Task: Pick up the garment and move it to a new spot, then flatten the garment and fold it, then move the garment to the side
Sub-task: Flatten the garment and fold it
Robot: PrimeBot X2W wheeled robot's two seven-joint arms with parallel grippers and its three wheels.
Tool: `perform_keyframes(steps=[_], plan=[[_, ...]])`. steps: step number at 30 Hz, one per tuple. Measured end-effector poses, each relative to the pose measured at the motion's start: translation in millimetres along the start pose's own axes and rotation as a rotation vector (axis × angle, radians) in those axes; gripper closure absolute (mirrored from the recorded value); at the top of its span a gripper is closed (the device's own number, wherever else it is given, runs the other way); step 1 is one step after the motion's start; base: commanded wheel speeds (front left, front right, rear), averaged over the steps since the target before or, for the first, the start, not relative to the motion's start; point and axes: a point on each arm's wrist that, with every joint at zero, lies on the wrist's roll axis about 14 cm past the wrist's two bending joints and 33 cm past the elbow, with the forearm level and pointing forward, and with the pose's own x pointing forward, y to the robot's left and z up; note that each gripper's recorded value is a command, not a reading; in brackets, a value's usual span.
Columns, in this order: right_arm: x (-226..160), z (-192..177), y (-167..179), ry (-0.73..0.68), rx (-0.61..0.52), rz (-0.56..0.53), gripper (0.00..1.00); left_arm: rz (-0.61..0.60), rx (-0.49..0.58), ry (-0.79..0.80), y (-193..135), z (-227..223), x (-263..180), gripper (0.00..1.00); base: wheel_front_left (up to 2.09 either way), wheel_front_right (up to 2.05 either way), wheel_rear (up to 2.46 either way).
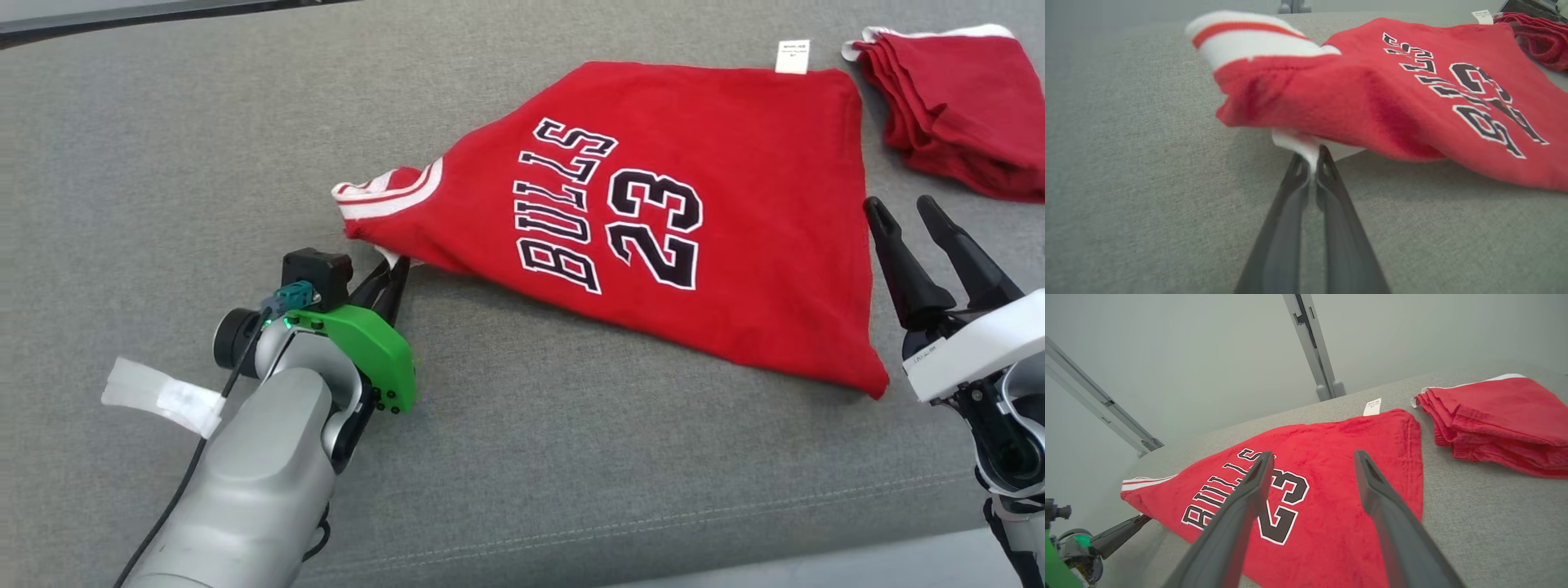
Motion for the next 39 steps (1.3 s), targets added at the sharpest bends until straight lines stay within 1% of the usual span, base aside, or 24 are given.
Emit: perform_keyframes(steps=[9, 11, 16, 20, 23, 27, 30, 32, 35, 36, 37, 38, 39], plan=[[7.3, 2.2, 23.1, -0.011, 0.011, 0.064, 0.0, -0.003, 0.046, -0.127, 15.0, 42.3, -42.0, 1.0, 0.0, 0.0, 0.0], [9.9, 5.8, 29.5, -0.021, 0.011, 0.083, 0.0, 0.012, 0.05, -0.172, 16.0, 57.9, -60.0, 1.0, 0.0, 0.0, 0.0], [14.1, 7.4, 38.3, -0.022, 0.011, 0.107, 0.0, 0.066, 0.052, -0.196, 22.4, 68.5, -94.9, 1.0, 0.0, 0.0, 0.0], [17.2, 4.1, 41.4, -0.007, 0.01, 0.118, 0.0, 0.101, 0.049, -0.168, 24.0, 64.7, -117.0, 1.0, 0.0, 0.0, 0.0], [18.9, 0.7, 43.1, 0.005, 0.012, 0.123, 0.0, 0.072, -0.004, -0.145, 6.2, 58.2, -125.5, 1.0, 0.0, 0.0, 0.0], [20.0, -6.1, 45.1, 0.027, 0.017, 0.128, 0.0, 0.066, -0.084, -0.088, -5.9, 37.5, -131.6, 1.0, 0.0, 0.0, 0.0], [21.0, -9.5, 45.8, 0.039, 0.016, 0.131, 0.0, 0.075, -0.132, -0.046, -6.4, 22.8, -130.4, 1.0, 0.0, 0.0, 0.0], [21.7, -10.1, 45.8, 0.042, 0.012, 0.131, 0.0, 0.096, -0.141, -0.015, 0.3, 12.7, -128.5, 1.0, 0.0, 0.0, 0.0], [21.7, -13.8, 46.0, 0.055, 0.011, 0.131, 0.0, 0.114, -0.213, 0.023, 6.1, -2.1, -123.5, 1.0, 0.0, 0.0, 0.0], [21.9, -14.1, 46.2, 0.057, 0.01, 0.132, 0.0, 0.13, -0.222, 0.032, 9.8, -7.2, -122.3, 0.73, 0.0, 0.0, 0.0], [22.1, -14.2, 46.3, 0.058, 0.01, 0.132, 0.0, 0.14, -0.23, 0.048, 13.5, -12.6, -121.8, 0.29, 0.0, 0.0, 0.0], [22.2, -14.6, 46.3, 0.06, 0.01, 0.132, 0.0, 0.157, -0.234, 0.06, 18.7, -18.4, -121.7, 0.0, 0.0, 0.0, 0.0], [22.1, -14.6, 46.2, 0.06, 0.01, 0.132, 0.0, 0.171, -0.235, 0.067, 22.6, -22.0, -121.3, 0.0, 0.0, 0.0, 0.0]])
